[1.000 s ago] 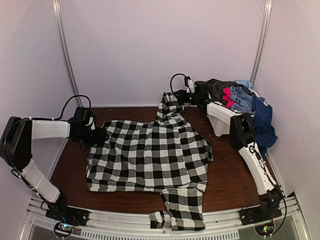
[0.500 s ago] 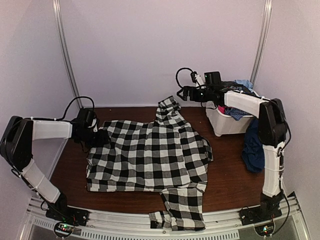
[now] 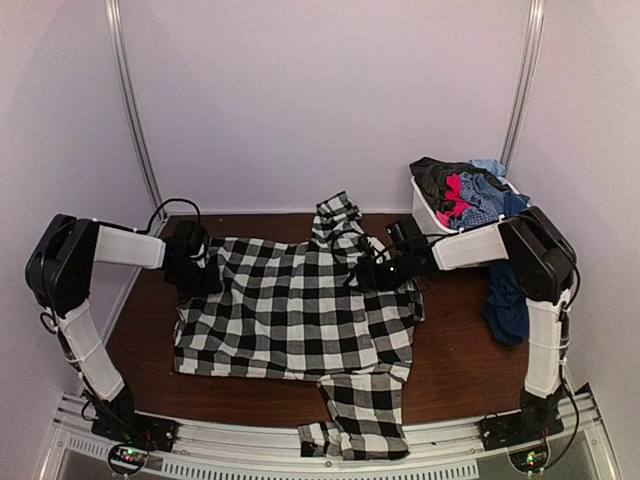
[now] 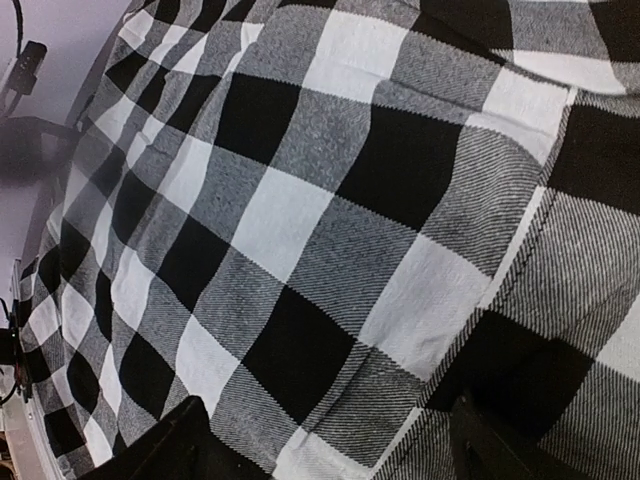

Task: Fold and stack the mixed laundry pile
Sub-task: Move the flattened shirt to the center of the board, then pick up the flattened shirt from the center of the board.

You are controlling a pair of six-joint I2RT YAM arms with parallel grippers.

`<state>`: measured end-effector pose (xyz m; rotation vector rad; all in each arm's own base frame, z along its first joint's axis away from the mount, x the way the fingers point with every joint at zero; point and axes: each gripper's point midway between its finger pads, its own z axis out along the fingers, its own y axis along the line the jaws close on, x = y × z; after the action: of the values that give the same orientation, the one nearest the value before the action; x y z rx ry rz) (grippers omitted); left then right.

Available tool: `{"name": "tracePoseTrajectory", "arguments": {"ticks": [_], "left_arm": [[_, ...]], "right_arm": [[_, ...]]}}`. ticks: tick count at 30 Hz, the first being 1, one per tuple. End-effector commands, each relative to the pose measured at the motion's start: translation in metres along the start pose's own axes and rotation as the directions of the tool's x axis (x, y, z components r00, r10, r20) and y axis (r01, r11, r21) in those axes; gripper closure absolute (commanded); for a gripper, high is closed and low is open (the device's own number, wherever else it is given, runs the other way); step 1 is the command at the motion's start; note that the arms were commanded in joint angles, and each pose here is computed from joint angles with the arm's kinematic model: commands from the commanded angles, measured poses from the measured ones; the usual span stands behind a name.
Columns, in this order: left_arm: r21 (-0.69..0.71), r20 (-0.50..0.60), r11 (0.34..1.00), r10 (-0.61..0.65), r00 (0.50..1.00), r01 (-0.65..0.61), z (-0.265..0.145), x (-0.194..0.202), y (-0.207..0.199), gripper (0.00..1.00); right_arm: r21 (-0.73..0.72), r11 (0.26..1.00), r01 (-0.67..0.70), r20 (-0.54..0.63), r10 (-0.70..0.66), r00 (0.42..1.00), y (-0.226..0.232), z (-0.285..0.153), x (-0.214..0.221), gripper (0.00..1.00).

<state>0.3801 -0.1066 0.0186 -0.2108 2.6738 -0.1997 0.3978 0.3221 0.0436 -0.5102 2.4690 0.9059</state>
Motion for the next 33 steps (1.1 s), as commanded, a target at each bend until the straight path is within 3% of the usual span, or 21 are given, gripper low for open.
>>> {"name": "tracePoseTrajectory", "arguments": {"ticks": [1,6,10,12,17,22,26,33], "left_arm": [[-0.044,-0.047,0.999,-0.033,0.998,0.031,0.035,-0.012,0.014,0.47],[0.073,-0.036,0.991,-0.108,0.994,0.11,0.066,-0.062,0.017,0.54],[0.163,0.1,0.985,-0.066,0.993,0.049,0.009,-0.109,-0.008,0.39],[0.185,0.156,0.982,-0.058,0.986,0.029,-0.028,-0.11,-0.013,0.33],[0.183,0.145,0.981,-0.093,0.985,0.066,-0.075,-0.057,0.002,0.34],[0.115,0.066,0.984,-0.145,0.987,0.137,-0.078,0.003,0.027,0.4],[0.062,0.087,0.982,-0.184,0.979,0.179,-0.087,0.021,0.043,0.39],[0.011,0.066,0.976,-0.218,0.974,0.217,-0.079,0.025,0.055,0.41]], "right_arm": [[0.018,0.997,-0.072,0.044,0.071,0.996,-0.034,0.012,-0.024,0.18],[0.04,0.996,-0.074,0.071,0.071,0.995,-0.059,0.023,-0.066,0.19],[0.004,1.0,-0.002,0.144,0.002,0.99,-0.026,-0.018,-0.109,0.19],[-0.043,0.999,0.015,0.191,-0.007,0.981,-0.001,-0.046,-0.11,0.18],[-0.123,0.992,0.022,0.172,-0.001,0.985,0.045,-0.083,-0.057,0.18],[-0.11,0.993,-0.044,0.073,0.053,0.996,0.056,-0.083,0.01,0.19],[-0.087,0.986,-0.146,-0.001,0.146,0.989,0.051,-0.078,0.067,0.21],[-0.099,0.969,-0.226,-0.056,0.221,0.974,0.053,-0.075,0.117,0.24]]}}
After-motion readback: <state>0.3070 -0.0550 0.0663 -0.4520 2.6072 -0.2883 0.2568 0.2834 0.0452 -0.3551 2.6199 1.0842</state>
